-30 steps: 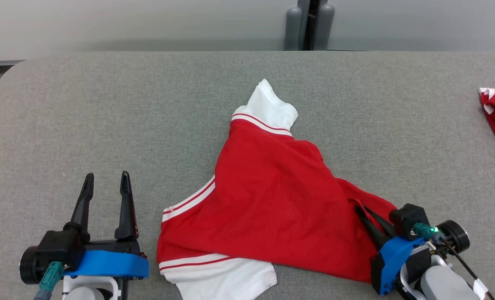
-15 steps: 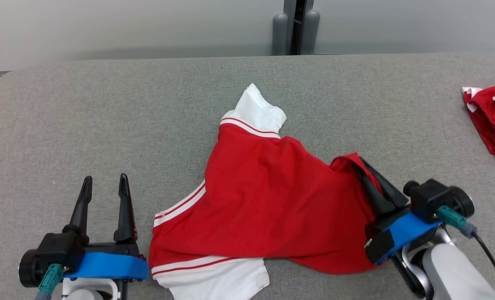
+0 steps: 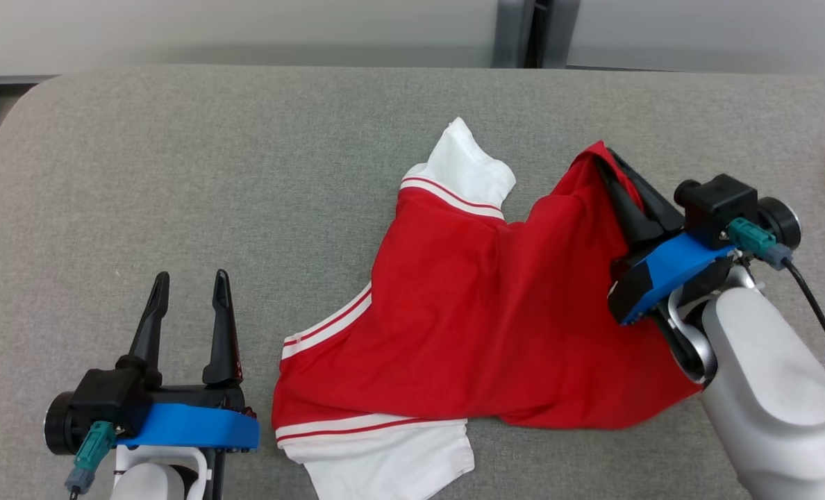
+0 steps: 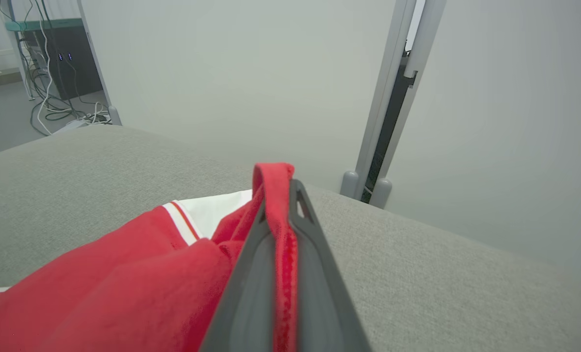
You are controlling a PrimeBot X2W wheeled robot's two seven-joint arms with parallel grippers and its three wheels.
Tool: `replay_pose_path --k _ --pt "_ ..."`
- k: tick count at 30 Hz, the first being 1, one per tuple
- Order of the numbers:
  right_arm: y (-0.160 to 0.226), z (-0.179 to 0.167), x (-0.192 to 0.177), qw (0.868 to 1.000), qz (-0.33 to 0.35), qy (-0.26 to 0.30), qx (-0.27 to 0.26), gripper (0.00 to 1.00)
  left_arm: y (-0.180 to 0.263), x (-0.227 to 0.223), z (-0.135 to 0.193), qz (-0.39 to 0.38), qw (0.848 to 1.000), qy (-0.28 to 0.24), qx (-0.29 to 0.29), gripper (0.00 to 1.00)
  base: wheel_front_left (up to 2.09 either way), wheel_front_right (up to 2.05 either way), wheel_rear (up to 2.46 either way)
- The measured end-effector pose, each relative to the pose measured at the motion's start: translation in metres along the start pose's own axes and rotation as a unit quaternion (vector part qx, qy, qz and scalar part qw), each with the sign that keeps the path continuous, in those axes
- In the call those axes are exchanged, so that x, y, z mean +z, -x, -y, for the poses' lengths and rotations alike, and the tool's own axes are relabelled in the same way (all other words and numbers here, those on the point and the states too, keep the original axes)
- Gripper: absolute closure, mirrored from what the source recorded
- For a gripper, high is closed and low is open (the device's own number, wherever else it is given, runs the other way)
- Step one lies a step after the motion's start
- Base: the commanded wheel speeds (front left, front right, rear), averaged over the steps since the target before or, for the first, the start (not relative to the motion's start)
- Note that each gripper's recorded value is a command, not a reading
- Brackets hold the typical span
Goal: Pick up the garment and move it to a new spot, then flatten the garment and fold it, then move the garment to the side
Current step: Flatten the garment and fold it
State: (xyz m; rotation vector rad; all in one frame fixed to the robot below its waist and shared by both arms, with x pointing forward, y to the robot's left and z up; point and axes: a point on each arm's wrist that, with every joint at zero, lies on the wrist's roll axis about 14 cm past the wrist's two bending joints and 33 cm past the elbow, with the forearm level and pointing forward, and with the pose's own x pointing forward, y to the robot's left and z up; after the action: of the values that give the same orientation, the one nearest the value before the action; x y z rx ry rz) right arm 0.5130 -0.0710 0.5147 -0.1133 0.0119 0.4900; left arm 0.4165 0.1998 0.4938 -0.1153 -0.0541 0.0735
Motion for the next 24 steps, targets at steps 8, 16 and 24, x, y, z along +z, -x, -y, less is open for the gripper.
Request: replay_pose_path --k 8,16,24 --pt "-0.039 0.011 -0.01 1.0 -0.01 0.013 0.003 1.0 -0.001 -0.006 -0.012 -0.009 1.0 -0.004 0.018 0.0 0.0 0.0 0.0" --pt "-0.058 0.01 -0.021 1.0 -0.019 0.004 0.004 0.82 -0.008 -0.011 -0.01 -0.013 1.0 -0.005 0.016 0.0 0.0 0.0 0.0" --pt "-0.046 0.024 -0.027 0.999 -0.026 -0.005 -0.022 0.0 -0.012 -0.004 -0.004 -0.003 1.0 -0.004 0.008 0.0 0.0 0.0 0.0"
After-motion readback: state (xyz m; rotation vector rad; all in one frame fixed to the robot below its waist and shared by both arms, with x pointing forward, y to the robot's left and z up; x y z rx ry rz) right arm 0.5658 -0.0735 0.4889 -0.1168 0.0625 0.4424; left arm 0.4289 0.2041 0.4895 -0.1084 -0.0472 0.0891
